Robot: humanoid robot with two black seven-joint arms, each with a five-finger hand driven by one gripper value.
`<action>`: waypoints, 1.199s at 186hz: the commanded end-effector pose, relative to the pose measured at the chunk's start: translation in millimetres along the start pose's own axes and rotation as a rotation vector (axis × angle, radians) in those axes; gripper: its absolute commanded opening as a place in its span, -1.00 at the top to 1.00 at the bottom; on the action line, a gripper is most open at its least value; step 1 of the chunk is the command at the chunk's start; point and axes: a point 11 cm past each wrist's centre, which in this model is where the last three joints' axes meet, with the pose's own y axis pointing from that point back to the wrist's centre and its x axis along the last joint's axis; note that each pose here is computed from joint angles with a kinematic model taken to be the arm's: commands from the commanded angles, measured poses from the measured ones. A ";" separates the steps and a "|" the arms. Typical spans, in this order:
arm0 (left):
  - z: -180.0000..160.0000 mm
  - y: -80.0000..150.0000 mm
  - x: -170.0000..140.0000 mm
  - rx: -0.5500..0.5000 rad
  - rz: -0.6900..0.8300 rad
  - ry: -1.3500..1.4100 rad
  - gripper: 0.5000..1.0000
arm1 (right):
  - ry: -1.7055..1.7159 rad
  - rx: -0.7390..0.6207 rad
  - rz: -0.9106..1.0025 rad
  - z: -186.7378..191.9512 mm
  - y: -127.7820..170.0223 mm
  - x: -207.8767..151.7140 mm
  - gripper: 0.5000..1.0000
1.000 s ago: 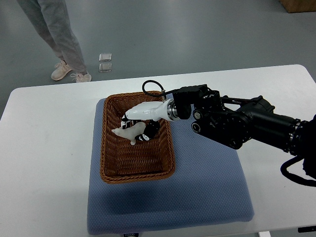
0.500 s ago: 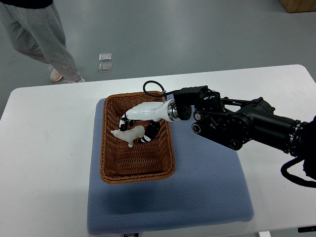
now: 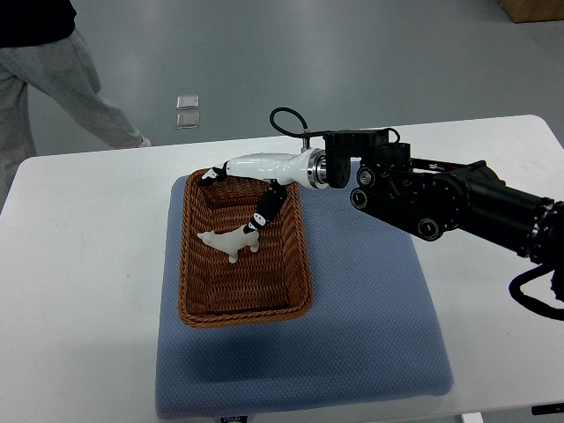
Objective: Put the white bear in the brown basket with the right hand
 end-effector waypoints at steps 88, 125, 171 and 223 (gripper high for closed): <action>0.0 0.0 0.1 0.000 0.000 0.001 -1.00 | -0.808 0.089 0.635 67.2 54.1 29.0 -0.59; 0.0 0.0 0.1 0.000 0.000 0.002 -1.00 | -0.993 0.029 0.831 102.1 70.2 15.6 -0.59; 0.0 0.0 0.1 0.000 0.000 0.002 -1.00 | -1.186 0.004 0.994 128.4 86.3 -2.7 -0.59; 0.0 0.0 0.1 0.000 0.000 0.002 -1.00 | -1.409 -0.017 1.109 153.6 98.2 -16.1 -0.65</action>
